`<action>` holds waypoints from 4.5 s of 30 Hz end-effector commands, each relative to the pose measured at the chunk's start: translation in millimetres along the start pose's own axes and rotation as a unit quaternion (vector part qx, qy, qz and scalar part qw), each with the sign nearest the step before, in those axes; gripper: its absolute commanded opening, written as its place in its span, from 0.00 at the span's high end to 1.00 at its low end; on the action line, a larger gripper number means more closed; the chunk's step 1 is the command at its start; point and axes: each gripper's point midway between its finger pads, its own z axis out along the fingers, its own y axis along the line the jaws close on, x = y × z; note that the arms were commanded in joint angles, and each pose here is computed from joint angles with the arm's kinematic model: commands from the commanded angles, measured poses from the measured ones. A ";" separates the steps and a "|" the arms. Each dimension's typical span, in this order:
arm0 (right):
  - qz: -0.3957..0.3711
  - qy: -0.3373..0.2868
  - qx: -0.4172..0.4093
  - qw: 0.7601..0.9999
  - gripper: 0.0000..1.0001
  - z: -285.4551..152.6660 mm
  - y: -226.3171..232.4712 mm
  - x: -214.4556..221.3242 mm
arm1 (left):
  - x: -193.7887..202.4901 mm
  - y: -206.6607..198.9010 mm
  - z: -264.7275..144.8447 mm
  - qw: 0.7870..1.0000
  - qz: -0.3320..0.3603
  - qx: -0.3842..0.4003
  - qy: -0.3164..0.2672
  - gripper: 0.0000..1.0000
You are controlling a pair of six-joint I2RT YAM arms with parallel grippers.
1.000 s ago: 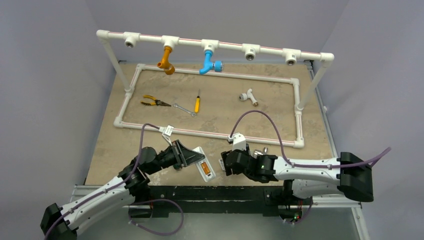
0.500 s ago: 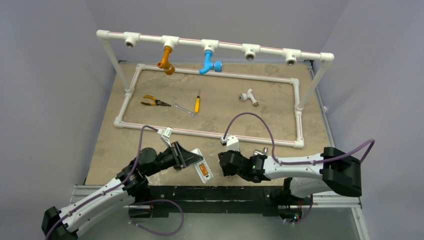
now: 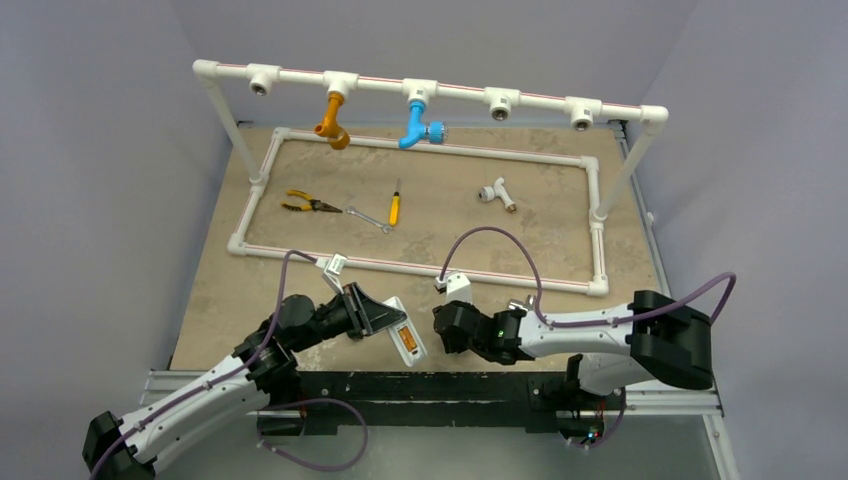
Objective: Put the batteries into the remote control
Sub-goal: Pick up the battery cover at the center of the board, then load the battery cover into the remote control.
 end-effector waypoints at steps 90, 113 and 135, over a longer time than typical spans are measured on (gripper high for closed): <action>-0.088 -0.072 -0.188 0.976 0.82 -139.6 108.5 -102.7 | -24.8 -29.1 10.1 0.997 0.005 0.062 -0.053 1.00; -0.089 -0.080 -0.154 0.981 0.83 -139.1 93.5 -106.3 | -25.6 -19.5 10.3 0.997 -0.005 0.040 -0.059 1.00; -0.091 -0.056 -0.140 0.984 0.83 -123.4 96.8 -94.2 | -29.1 -15.6 10.1 0.997 -0.006 0.026 -0.068 1.00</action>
